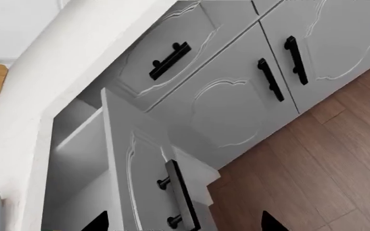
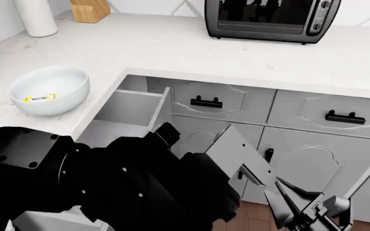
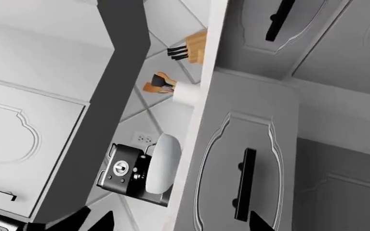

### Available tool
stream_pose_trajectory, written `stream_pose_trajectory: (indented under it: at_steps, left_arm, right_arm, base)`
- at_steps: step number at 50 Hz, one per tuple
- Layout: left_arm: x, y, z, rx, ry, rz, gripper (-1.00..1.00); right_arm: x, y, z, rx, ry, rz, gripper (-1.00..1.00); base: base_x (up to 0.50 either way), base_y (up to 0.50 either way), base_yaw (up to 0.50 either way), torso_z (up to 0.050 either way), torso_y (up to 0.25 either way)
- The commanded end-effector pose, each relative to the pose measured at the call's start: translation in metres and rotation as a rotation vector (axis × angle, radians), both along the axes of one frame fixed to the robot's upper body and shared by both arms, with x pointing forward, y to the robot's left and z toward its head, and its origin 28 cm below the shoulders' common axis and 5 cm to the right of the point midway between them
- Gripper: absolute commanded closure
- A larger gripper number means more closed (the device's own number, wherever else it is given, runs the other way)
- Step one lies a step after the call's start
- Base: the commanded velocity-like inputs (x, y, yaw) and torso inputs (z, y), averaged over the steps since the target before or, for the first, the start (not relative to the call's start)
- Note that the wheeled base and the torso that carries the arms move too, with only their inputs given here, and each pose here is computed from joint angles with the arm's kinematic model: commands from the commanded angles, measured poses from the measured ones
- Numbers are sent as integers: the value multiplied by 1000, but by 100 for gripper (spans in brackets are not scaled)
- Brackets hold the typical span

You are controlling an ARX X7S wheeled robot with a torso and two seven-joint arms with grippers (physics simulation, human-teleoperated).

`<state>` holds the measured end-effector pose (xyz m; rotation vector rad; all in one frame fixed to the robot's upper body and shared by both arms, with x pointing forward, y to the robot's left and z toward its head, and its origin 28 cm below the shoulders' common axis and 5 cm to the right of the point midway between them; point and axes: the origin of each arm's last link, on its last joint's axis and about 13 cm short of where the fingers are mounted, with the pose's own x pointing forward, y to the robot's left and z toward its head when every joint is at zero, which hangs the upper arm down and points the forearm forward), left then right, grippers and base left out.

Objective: Place the bar in the bowl and close the drawer.

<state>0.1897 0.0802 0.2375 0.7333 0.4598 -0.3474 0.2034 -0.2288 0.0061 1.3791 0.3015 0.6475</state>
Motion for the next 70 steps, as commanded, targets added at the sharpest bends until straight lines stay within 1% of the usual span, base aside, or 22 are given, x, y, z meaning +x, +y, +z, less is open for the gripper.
stream_pose_trajectory:
  at_steps: [1,5,10,29,41,50,61,70]
  left_arm:
    - [-18,-12,-26,77,6,-58,-100]
    - [-20,-15,-36,106,9,-67,-100]
    - [-15,-16,-52,162,7,-53,-100]
    - [-4,-16,-97,316,20,-20,-100]
    - [-3,-15,-119,376,46,-25,-100]
    - [2,-14,-138,420,68,-20,-100]
    - [9,-12,-148,445,88,-8,-100]
    - [13,-11,-158,471,94,0,-100]
  right_arm:
    - [3,-1,-2,8,4,-4,-100]
    - [3,-1,-1,10,4,-4,-100]
    - [2,-2,-2,13,4,-3,-100]
    - [0,-4,-3,17,7,-15,-100]
    - [1,-4,-5,18,9,-21,-100]
    - [0,-6,-8,24,20,-35,-100]
    - [-3,-15,-20,56,58,-92,-100]
    - [-3,-16,-23,60,64,-97,-100]
  base:
    - [0,0,0,0,0]
    - [0,0,0,0,0]
    - [0,0,0,0,0]
    - [0,0,0,0,0]
    - [0,0,0,0,0]
    - [0,0,0,0,0]
    - [0,0,0,0,0]
    - [0,0,0,0,0]
